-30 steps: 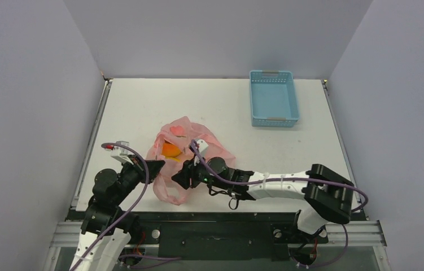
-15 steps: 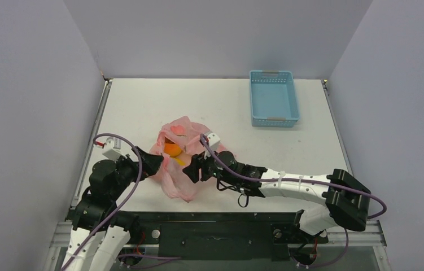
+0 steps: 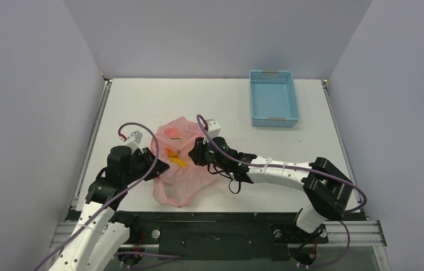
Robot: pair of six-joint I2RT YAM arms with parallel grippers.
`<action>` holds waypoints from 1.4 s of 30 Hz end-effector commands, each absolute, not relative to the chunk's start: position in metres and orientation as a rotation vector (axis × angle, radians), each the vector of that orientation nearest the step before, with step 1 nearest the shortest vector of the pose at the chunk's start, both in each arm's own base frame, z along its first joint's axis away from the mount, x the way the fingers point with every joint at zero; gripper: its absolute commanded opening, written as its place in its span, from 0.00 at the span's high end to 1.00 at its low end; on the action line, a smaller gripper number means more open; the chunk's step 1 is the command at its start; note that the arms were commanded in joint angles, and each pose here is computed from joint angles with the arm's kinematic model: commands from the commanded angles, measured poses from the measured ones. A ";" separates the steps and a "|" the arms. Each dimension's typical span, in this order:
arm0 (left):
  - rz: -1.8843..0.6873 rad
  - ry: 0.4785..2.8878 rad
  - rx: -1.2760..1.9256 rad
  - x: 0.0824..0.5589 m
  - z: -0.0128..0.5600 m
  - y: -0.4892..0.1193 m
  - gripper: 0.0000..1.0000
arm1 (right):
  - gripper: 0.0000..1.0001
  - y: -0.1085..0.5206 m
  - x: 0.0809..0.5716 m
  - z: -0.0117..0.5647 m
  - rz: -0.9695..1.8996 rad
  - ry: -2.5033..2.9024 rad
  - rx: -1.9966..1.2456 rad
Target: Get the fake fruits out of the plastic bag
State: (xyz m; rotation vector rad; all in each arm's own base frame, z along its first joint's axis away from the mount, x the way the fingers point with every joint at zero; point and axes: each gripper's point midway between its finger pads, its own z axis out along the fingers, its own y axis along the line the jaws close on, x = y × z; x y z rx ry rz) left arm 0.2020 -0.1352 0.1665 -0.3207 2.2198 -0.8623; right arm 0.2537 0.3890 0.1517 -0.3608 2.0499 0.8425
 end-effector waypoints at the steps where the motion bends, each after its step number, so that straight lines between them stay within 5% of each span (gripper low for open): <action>1: -0.722 2.322 -0.301 0.198 0.174 -0.121 0.88 | 0.84 0.418 0.259 0.132 0.883 2.039 -0.365; 10: -0.742 2.518 -0.228 0.181 0.149 -0.130 0.94 | 0.86 0.446 0.300 0.120 0.856 2.031 -0.263; 18: -0.543 2.663 -0.255 0.164 0.127 -0.106 1.00 | 0.81 0.378 0.402 0.149 0.572 1.910 0.048; 24: -0.532 2.659 -0.227 0.159 0.128 -0.107 1.00 | 0.76 0.354 0.419 0.164 0.550 1.857 0.101; 29: -0.578 2.646 -0.207 0.159 0.131 -0.113 1.00 | 0.74 0.382 0.401 0.149 0.670 1.930 -0.040; 42: -0.683 2.533 -0.220 0.177 0.147 -0.127 1.00 | 0.74 0.463 0.248 0.110 0.940 2.025 -0.335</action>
